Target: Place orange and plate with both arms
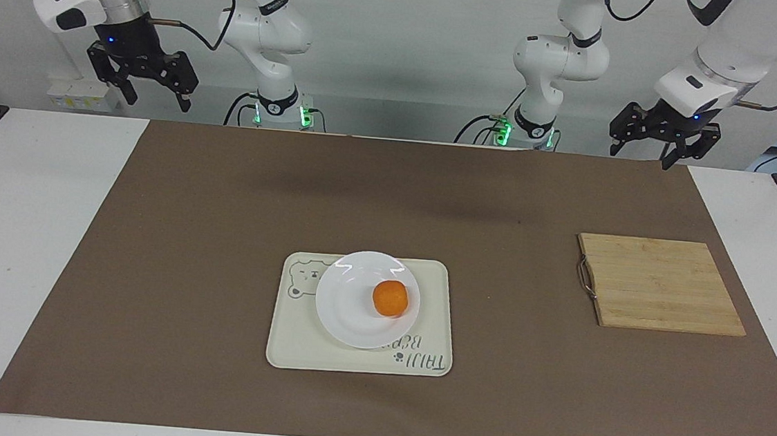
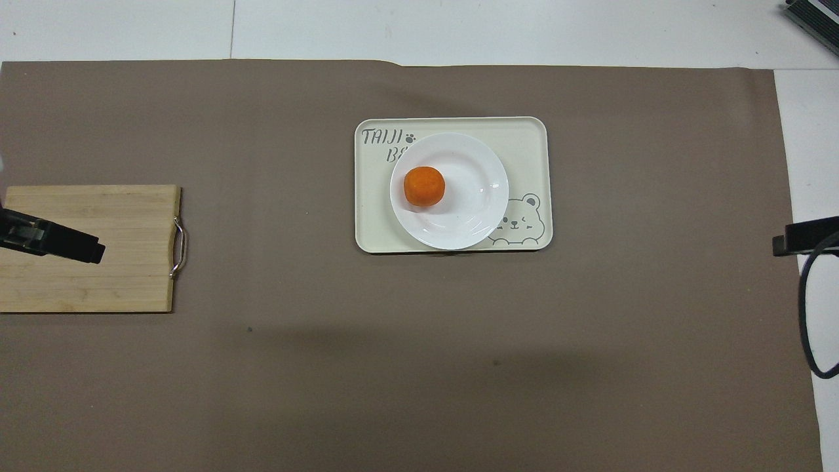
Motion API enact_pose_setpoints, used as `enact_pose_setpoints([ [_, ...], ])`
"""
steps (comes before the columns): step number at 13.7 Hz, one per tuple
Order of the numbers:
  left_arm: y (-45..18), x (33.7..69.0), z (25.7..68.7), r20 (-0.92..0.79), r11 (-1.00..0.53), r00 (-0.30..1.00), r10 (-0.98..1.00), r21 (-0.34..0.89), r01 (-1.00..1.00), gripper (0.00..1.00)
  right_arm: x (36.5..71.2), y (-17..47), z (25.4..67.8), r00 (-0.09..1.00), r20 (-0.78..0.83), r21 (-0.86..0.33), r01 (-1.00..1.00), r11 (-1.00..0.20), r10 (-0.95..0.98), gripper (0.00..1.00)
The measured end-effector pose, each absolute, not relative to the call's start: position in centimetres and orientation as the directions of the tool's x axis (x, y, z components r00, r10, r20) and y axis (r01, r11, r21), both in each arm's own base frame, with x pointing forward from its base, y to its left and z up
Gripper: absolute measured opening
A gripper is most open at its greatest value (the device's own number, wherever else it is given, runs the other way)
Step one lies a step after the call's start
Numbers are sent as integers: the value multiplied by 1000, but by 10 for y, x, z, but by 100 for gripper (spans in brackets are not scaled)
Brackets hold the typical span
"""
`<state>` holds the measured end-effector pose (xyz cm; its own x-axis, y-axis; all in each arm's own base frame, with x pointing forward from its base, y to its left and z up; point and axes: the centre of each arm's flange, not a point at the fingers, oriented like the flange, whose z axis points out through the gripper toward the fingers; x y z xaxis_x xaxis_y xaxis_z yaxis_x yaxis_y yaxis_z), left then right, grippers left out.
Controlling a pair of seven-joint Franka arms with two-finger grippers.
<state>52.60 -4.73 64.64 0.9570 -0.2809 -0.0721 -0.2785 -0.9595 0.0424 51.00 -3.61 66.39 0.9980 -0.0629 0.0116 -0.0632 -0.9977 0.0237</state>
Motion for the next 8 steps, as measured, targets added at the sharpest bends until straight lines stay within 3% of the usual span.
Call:
enact_pose_setpoints([
  [8, -47, 527, 647, -64, -960, 958, -280, 41, -278, 100, 508, -32, 661, 998, -9, 20, -55, -998, -55, 100],
])
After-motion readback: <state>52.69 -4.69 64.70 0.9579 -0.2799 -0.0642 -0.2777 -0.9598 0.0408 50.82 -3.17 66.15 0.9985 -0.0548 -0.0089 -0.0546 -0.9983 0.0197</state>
